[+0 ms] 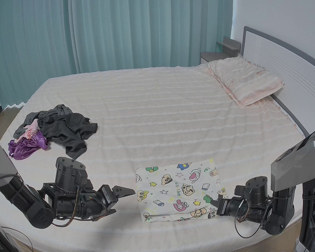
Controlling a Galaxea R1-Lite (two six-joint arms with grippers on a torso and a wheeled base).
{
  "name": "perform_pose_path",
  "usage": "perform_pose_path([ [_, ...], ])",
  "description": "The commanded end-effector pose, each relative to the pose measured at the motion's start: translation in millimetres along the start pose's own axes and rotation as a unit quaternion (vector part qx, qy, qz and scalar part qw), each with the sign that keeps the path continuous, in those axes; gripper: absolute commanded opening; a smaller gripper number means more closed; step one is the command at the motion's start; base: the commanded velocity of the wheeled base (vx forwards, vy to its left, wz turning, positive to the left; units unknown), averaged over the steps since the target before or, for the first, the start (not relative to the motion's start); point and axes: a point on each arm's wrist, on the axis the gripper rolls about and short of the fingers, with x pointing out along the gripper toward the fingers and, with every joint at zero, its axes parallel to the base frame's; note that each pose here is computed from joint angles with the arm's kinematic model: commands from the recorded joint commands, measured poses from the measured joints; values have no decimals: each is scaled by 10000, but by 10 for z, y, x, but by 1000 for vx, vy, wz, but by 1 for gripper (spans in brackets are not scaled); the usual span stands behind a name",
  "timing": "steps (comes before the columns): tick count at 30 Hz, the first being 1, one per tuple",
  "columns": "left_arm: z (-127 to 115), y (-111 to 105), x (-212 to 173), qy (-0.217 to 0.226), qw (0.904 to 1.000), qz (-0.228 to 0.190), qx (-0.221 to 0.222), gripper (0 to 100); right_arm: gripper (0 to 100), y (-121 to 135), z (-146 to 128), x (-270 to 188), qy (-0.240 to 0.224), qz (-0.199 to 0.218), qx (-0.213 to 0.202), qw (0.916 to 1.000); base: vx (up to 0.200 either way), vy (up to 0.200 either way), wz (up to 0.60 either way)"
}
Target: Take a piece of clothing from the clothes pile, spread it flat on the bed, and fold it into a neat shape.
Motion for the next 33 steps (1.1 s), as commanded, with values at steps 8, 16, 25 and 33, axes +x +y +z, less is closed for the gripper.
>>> perform_pose_path([
  [8,-3,18,24,24,10000,44,-9,100,0,11,13,-178,35,55,-35,10000,0,0,0],
  [16,-3,21,27,21,10000,54,-11,100,100,-34,-23,-183,181,32,29,9998,0,0,0],
  [25,-3,21,27,28,10000,51,-11,100,0,-31,-15,-166,242,178,97,9995,0,0,0],
  [33,-3,21,27,21,10000,54,-11,100,0,-43,32,-184,143,168,344,9992,0,0,0],
])
